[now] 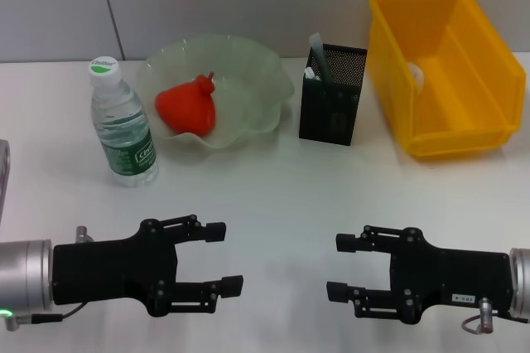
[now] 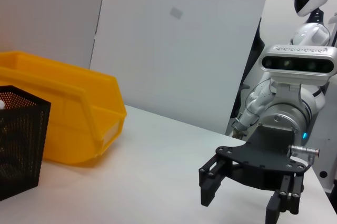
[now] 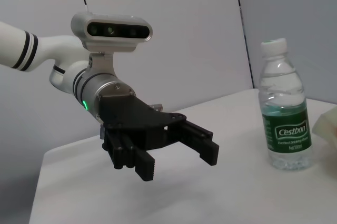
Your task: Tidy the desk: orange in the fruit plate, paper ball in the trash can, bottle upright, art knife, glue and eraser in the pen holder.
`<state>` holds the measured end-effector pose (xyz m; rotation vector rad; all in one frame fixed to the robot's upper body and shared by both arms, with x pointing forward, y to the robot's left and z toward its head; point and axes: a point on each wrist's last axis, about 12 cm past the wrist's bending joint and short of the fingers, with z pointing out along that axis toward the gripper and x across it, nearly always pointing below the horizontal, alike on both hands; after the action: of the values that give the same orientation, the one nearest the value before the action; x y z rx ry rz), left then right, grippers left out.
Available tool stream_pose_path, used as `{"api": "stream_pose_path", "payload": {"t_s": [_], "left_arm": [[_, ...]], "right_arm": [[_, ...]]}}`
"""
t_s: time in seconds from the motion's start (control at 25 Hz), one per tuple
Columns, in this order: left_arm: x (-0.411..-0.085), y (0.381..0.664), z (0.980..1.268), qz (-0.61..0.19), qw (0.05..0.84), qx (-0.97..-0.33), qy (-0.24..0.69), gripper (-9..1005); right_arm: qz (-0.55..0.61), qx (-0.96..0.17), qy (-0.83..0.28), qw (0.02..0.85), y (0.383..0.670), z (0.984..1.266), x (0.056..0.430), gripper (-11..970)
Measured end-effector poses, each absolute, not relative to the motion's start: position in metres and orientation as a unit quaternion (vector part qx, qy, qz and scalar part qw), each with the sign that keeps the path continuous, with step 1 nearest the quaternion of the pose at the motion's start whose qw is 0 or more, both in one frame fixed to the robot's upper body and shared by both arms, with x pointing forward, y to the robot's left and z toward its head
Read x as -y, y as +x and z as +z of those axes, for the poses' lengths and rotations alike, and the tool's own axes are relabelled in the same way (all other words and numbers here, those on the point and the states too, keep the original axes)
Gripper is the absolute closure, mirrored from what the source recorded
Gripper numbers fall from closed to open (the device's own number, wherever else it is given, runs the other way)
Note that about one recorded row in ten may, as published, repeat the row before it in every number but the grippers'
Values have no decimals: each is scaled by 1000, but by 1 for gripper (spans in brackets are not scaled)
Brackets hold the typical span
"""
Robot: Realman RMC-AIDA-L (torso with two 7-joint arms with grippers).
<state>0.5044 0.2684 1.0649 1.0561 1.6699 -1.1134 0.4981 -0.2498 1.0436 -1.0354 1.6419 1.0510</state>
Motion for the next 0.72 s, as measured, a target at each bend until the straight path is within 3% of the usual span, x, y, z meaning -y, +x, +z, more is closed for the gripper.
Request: {"api": "stream_pose_path", "payload": {"t_s": [0.72], "left_arm": [[-268, 502, 1062, -443, 425, -666, 423, 169]], "right_arm": [[422, -664, -421, 452, 498, 1042, 248, 248]]}}
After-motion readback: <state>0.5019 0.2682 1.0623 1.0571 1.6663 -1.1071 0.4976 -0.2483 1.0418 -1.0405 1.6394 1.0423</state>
